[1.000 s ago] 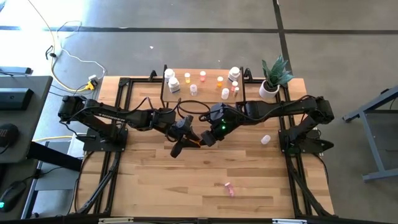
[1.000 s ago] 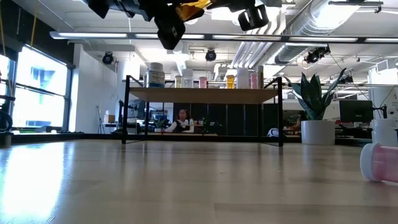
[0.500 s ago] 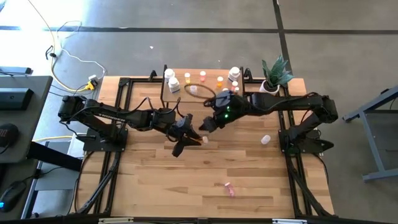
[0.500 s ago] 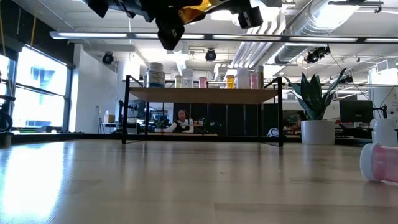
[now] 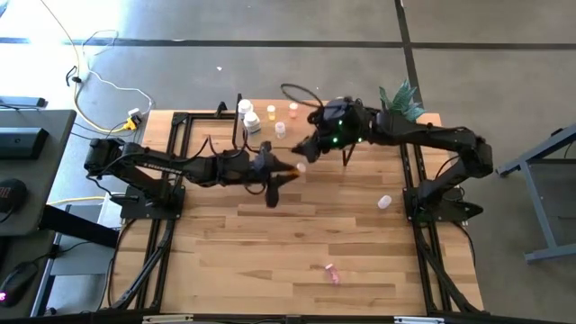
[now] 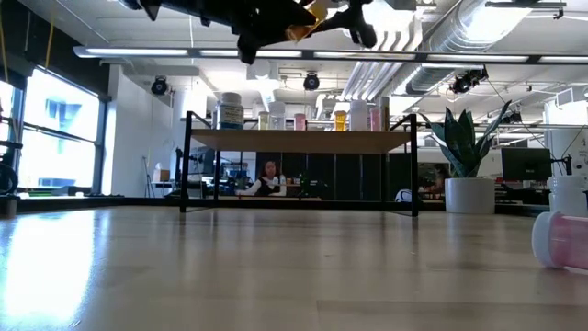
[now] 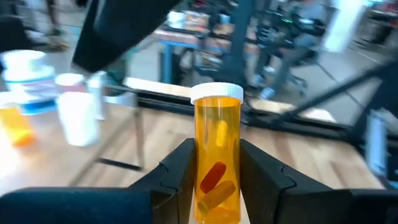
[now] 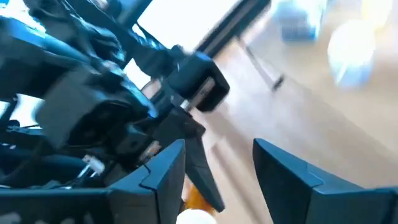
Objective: Pick and place medicine bottles onto shelf by color
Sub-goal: Put the orange pill bottle on the shelf
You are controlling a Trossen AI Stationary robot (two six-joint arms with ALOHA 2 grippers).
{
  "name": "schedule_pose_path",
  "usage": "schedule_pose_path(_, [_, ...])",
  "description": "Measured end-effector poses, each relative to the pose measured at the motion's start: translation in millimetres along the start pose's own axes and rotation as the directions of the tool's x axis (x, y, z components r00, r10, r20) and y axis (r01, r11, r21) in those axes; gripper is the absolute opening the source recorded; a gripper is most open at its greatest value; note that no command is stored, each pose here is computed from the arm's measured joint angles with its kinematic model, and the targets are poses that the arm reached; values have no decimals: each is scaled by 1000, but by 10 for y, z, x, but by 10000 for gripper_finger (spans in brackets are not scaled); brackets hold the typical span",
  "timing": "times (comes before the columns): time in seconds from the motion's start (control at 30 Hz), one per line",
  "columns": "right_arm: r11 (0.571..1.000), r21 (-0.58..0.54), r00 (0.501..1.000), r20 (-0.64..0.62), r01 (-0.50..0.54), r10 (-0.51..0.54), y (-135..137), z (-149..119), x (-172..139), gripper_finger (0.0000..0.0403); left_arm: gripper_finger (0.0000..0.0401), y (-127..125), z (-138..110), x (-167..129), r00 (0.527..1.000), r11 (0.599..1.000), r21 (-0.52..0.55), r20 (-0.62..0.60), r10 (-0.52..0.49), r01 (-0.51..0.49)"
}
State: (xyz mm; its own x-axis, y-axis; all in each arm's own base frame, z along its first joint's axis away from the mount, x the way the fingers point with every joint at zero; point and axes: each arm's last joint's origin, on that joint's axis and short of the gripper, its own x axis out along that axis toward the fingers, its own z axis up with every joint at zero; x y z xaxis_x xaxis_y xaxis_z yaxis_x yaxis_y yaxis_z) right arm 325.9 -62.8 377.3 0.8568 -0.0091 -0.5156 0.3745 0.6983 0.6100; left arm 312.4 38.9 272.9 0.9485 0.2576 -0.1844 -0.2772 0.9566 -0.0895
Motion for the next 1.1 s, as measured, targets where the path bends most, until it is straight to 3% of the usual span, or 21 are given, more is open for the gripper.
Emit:
schedule_pose_path(0.17, [984,-176,995,100,9,9,-10,275,-187,179,97,142,48,12,992,993,-23,45,121,-120])
schedule_pose_path(0.33, [932,-360,980,199,49,25,25,511,-401,179,97,276,118,12,965,971,-52,111,236,-231])
schedule_pose_path(0.57, [886,-450,959,283,111,24,-4,703,-575,179,97,432,196,-5,901,919,-101,181,394,-382])
schedule_pose_path(0.8, [855,-497,952,306,151,10,-79,766,-590,180,97,521,297,-29,863,902,-58,269,428,-429])
schedule_pose_path(1.1, [788,-608,957,274,100,90,-79,797,-499,214,97,565,370,-53,831,887,-41,334,445,-459])
